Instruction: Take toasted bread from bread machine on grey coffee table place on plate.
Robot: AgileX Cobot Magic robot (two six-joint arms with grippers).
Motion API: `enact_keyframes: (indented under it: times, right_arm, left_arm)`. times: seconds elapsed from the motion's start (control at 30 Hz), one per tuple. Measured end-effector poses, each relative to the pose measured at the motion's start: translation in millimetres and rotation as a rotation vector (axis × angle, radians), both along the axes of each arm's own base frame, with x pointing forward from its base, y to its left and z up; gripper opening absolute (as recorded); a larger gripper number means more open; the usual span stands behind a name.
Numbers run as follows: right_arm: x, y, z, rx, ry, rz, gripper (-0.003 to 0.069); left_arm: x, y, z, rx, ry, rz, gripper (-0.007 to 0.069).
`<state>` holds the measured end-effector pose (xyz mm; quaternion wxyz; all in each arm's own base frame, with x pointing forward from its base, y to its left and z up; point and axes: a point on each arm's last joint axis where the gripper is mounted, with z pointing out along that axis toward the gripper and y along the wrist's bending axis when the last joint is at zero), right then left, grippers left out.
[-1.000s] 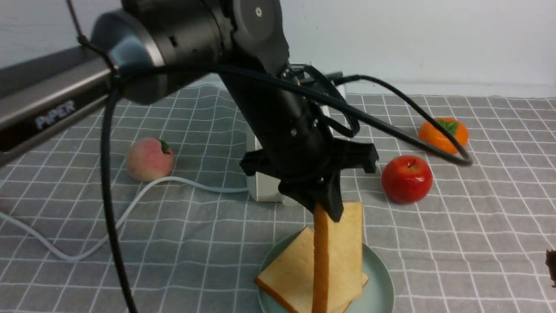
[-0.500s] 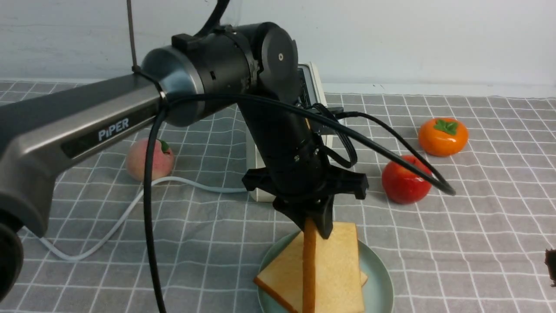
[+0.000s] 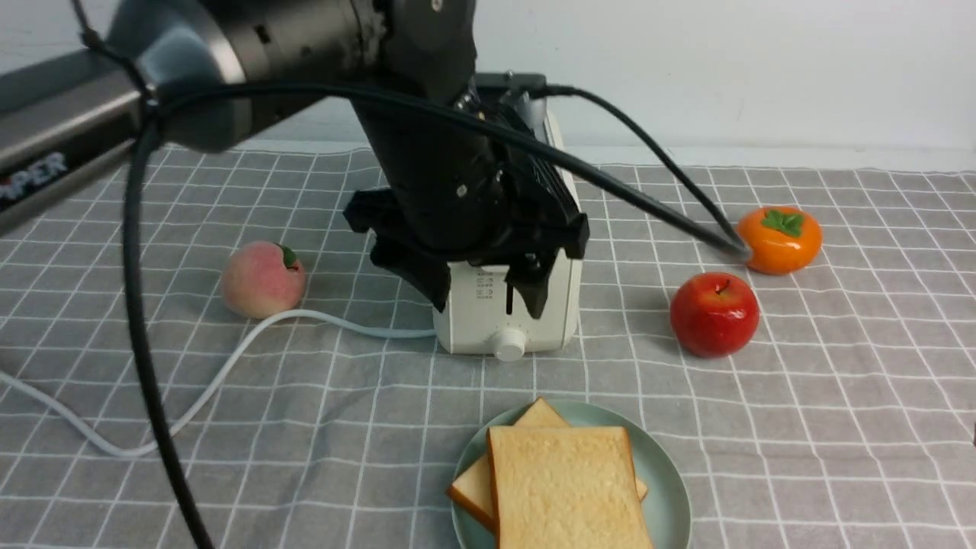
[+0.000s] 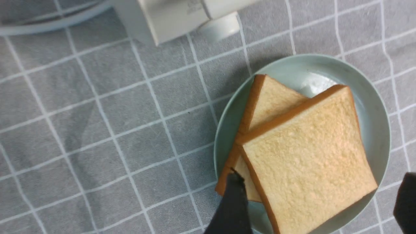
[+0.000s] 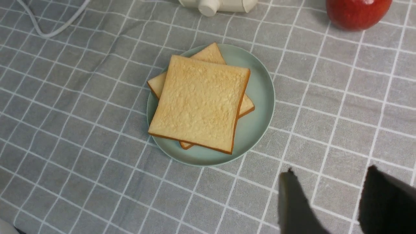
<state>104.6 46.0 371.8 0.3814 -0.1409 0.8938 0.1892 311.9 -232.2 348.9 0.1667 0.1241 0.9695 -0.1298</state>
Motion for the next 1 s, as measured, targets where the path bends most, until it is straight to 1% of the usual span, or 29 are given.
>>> enact_keyframes:
  times: [0.03, 0.1, 0.13, 0.17, 0.3, 0.33, 0.37, 0.4, 0.5, 0.57, 0.6, 0.73, 0.83, 0.87, 0.97, 1.0]
  right_arm:
    - [1.5, -0.2, 1.4, 0.006, -0.02, -0.01, 0.0167]
    - [4.4, -0.7, 4.1, 0.017, -0.058, -0.028, 0.0036]
    - [4.4, -0.7, 4.1, 0.017, -0.058, -0.028, 0.0028]
    - [7.0, -1.3, 6.8, 0.023, -0.098, -0.042, -0.0012]
    - [9.3, -2.3, 9.0, -0.007, -0.15, -0.032, -0.002]
    - [9.4, -2.6, 9.0, -0.013, -0.154, -0.03, -0.002]
    - [9.3, -2.9, 9.0, -0.024, -0.159, -0.025, -0.002]
    - [8.3, -3.3, 8.9, -0.037, -0.171, -0.018, -0.002]
    - [2.3, -2.3, 5.3, -0.008, -0.217, -0.013, -0.0019]
    - [-6.0, -1.7, 1.7, 0.026, -0.267, -0.011, -0.0019]
    - [-9.8, -1.1, -2.4, 0.047, -0.283, -0.01, -0.0019]
    - [-32.6, -1.6, -14.6, 0.099, -0.372, -0.005, -0.0019]
    - [-61.0, -3.3, -28.0, 0.129, -0.453, 0.015, -0.0019]
    - [-62.2, -3.3, -30.2, 0.129, -0.454, 0.018, -0.0018]
    - [-93.4, -6.4, -40.5, 0.16, -0.561, 0.062, -0.0015]
    - [-95.0, -6.6, -41.0, 0.161, -0.567, 0.064, -0.0015]
  left_arm:
    - [-6.9, 5.9, 14.7, -0.021, -0.029, 0.019, 0.0569]
    - [-14.2, 10.6, 27.9, -0.047, -0.051, 0.025, 0.0524]
    - [-14.3, 10.5, 27.9, -0.048, -0.051, 0.025, 0.0519]
    - [-20.4, 14.2, 38.1, -0.071, -0.069, 0.025, 0.0461]
    - [-28.0, 19.9, 49.2, -0.083, -0.087, 0.025, 0.0312]
    - [-28.7, 20.6, 50.3, -0.082, -0.09, 0.026, 0.0293]
    - [-29.6, 22.0, 52.0, -0.079, -0.097, 0.028, 0.0248]
    - [-31.3, 24.4, 55.3, -0.078, -0.108, 0.036, 0.0179]
    - [-37.5, 30.2, 62.0, -0.086, -0.123, 0.056, 0.0061]
    - [-45.6, 36.0, 67.4, -0.099, -0.128, 0.07, -0.0002]
    - [-50.2, 39.2, 69.9, -0.107, -0.129, 0.077, -0.0014]
    - [-75.7, 57.1, 78.4, -0.141, -0.126, 0.119, -0.0014]
    - [-106.8, 79.2, 84.7, -0.175, -0.132, 0.152, -0.0014]
    - [-108.8, 80.5, 84.8, -0.179, -0.13, 0.155, -0.0014]
    - [-146.1, 105.1, 77.3, -0.223, -0.094, 0.211, -0.0014]
    - [-148.2, 106.4, 76.5, -0.225, -0.091, 0.214, -0.0014]
